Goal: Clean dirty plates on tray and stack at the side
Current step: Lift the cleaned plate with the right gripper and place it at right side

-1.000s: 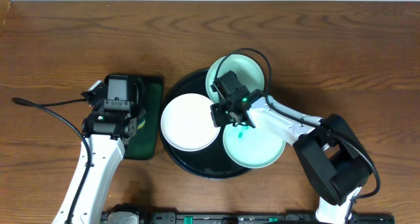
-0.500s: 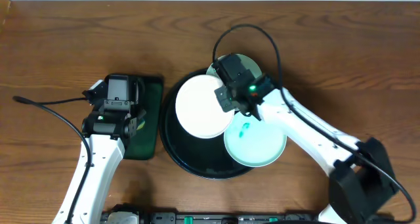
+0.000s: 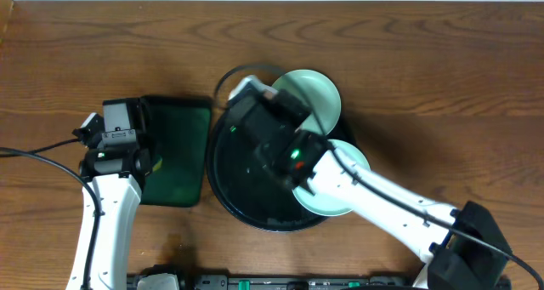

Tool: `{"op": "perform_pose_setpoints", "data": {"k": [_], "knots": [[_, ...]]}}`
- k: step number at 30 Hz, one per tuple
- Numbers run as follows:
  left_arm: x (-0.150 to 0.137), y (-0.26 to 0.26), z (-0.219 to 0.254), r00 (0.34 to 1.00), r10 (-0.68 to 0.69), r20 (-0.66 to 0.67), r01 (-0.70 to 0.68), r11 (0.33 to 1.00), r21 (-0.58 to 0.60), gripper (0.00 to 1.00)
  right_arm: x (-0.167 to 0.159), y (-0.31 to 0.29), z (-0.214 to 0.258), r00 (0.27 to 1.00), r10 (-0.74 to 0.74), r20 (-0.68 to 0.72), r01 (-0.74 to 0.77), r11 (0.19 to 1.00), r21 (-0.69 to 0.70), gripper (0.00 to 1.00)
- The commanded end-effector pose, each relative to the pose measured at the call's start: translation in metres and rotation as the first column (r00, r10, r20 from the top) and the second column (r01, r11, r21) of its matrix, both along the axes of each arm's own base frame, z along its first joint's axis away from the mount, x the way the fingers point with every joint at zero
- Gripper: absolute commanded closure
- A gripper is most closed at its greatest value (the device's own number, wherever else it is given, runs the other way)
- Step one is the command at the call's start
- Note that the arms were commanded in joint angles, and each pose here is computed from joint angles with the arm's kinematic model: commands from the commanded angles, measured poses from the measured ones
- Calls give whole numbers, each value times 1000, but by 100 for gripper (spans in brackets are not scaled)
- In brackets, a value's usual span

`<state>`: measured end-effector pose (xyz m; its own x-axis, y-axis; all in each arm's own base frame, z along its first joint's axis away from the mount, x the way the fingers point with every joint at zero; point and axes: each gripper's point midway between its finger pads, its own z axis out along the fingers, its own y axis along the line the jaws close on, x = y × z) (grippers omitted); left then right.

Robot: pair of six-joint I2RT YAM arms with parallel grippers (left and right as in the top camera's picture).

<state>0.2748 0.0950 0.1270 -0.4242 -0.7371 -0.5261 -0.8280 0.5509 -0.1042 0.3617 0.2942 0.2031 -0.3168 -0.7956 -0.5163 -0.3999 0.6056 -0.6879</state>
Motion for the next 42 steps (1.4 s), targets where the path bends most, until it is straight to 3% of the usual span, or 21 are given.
{"op": "perform_pose_setpoints", "data": {"k": [1, 4, 11, 14, 17, 21, 25, 32, 37, 42], "knots": [[-2, 7, 2, 1000, 17, 6, -17, 1000, 4, 93, -7, -7, 58, 979, 11, 205, 39, 970, -239, 99], [-3, 9, 2, 1000, 25, 5, -25, 1000, 4, 93, -12, 9, 73, 966, 60, 253, 9, 965, -262, 99], [-6, 9, 1, 1000, 25, -6, -25, 1000, 3, 93, -9, 12, 73, 965, 30, 259, 13, 987, -162, 99], [-5, 9, 1, 1000, 25, -6, -25, 1000, 2, 93, -4, 11, 48, 987, 37, 154, -27, 997, -67, 99], [-6, 9, 1, 1000, 25, -7, -25, 1000, 2, 93, -1, 12, 7, 993, 83, -79, -70, 986, 154, 99], [-6, 9, 1, 1000, 25, -7, -25, 1000, 2, 93, 10, 9, -16, 921, 182, -343, 22, 857, 515, 99], [-6, 8, 0, 1000, 25, -9, -25, 1000, 2, 93, 49, -53, -20, 879, 87, -468, 277, 707, 651, 99], [-6, 8, 0, 1000, 25, -10, -25, 1000, 2, 93, 83, -208, -34, 775, -90, -625, 592, 450, 669, 99], [-6, 8, 0, 1000, 25, -9, -25, 1000, 2, 93, 81, -310, -57, 688, -249, -682, 722, 329, 609, 99], [-6, 8, 0, 1000, 25, -9, -25, 1000, 2, 93, 76, -367, -87, 600, -321, -733, 800, 221, 558, 99]]}}
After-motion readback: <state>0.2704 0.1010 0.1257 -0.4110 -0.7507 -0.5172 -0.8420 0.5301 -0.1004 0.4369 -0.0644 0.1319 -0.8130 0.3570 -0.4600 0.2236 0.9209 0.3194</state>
